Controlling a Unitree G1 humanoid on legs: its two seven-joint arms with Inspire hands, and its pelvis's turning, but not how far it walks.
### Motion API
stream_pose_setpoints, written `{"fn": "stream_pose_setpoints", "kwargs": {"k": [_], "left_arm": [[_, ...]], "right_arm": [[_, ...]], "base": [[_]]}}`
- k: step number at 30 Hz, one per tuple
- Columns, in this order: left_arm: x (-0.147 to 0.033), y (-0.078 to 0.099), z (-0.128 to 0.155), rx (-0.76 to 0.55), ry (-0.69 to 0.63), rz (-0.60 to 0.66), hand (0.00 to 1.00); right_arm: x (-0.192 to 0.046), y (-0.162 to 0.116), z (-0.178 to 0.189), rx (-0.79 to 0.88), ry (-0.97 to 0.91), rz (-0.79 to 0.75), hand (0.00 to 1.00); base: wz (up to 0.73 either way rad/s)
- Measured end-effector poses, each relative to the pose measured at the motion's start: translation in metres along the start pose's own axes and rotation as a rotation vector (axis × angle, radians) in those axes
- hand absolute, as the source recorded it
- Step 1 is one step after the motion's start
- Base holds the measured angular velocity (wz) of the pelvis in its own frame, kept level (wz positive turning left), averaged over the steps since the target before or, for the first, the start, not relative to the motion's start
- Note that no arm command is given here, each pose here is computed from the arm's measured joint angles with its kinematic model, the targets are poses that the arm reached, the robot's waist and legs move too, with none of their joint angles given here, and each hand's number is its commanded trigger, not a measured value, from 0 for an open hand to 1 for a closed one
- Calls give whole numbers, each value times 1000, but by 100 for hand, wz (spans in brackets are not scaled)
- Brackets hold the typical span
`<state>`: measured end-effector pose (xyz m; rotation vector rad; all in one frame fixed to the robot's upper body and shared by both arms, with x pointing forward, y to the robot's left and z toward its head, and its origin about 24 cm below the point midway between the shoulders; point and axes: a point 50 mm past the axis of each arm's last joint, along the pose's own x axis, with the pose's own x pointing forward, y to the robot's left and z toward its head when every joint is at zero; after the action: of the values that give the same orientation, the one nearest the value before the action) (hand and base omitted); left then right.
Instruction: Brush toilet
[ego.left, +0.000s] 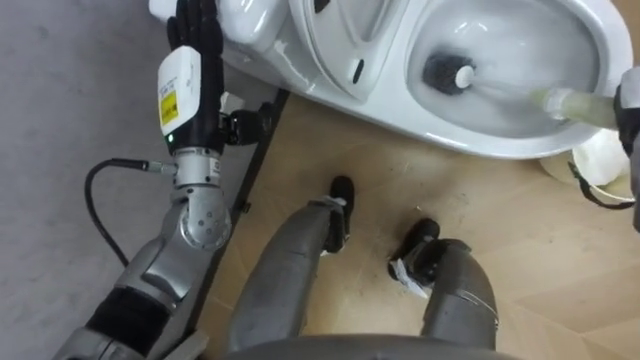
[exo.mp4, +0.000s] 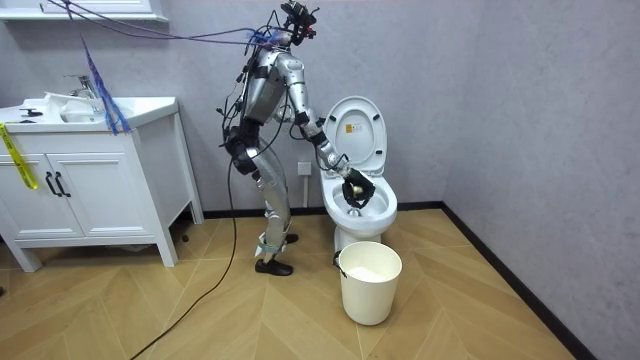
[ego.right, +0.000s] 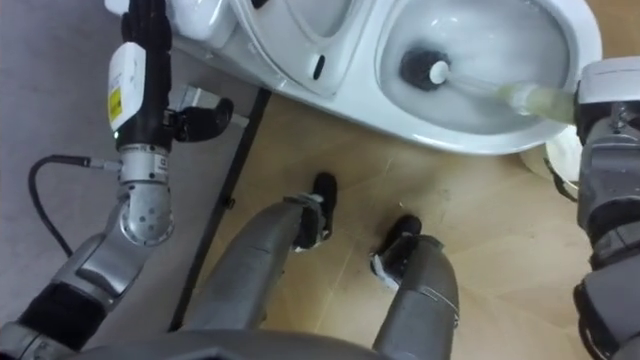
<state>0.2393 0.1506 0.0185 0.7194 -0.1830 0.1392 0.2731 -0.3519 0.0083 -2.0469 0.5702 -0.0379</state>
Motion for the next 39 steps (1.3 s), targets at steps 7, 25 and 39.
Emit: {"fn": "stream_pose_setpoints", "kwargs": {"k": [7, 25, 39], "left_arm": [[-7, -10, -6, -6, 43, -10, 0], [-17, -4, -8, -75, 87, 44, 0], [-8, -3, -8, -23, 45, 2, 0]], "right_arm": [[-30, 20, 79, 164, -69, 55, 100], [-33, 47, 73, 660, 131, 251, 100], [-41, 71, 41, 877, 321, 295, 100]], "base": [[-1], [-1], [6]]}}
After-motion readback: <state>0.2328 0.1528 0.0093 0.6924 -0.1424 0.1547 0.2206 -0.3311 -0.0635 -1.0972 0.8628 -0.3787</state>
